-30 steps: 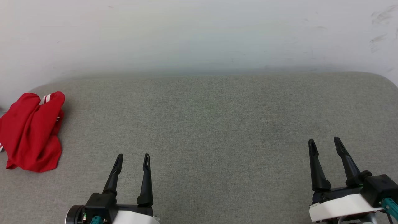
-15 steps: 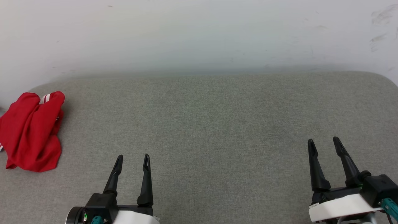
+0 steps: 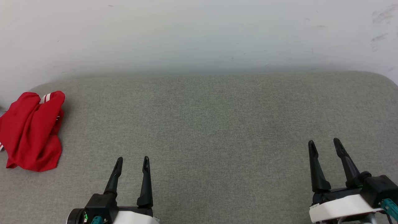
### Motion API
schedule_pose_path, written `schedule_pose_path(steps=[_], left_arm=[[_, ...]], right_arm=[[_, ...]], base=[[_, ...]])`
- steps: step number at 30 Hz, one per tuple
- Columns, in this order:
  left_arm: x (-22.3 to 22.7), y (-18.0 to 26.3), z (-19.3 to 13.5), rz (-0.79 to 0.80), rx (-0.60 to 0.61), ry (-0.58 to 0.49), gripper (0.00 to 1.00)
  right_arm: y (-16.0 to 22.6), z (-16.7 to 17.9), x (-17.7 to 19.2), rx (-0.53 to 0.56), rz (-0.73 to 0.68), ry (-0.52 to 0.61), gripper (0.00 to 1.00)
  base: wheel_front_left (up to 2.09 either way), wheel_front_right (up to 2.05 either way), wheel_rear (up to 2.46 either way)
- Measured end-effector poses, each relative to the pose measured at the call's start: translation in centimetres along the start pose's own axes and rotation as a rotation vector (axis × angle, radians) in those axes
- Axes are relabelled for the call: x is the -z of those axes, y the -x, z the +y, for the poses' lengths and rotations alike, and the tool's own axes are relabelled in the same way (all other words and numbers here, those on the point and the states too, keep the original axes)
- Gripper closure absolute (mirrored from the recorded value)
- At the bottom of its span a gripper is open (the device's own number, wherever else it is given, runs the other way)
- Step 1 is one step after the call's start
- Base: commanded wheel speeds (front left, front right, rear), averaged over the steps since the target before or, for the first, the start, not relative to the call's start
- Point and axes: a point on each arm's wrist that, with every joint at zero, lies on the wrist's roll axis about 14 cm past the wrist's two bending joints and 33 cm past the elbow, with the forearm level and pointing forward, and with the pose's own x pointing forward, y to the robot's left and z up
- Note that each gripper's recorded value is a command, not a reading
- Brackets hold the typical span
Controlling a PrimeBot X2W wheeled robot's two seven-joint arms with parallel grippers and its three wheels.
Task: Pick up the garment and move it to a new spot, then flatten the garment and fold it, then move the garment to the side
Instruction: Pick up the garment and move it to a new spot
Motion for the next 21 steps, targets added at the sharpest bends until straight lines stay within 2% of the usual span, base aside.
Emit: schedule_pose_path(steps=[11,21], left_arm=[[-0.1,0.5,1.5,0.000,-0.050,0.003,0.00],[-1.0,2.4,5.3,-0.018,-0.167,-0.027,0.00]], right_arm=[[-0.6,1.6,0.6,-0.048,0.013,-0.010,0.00],[-1.9,5.8,1.7,-0.176,0.036,-0.040,0.00]], base=[[0.00,0.00,0.00],[0.00,0.00,0.00]])
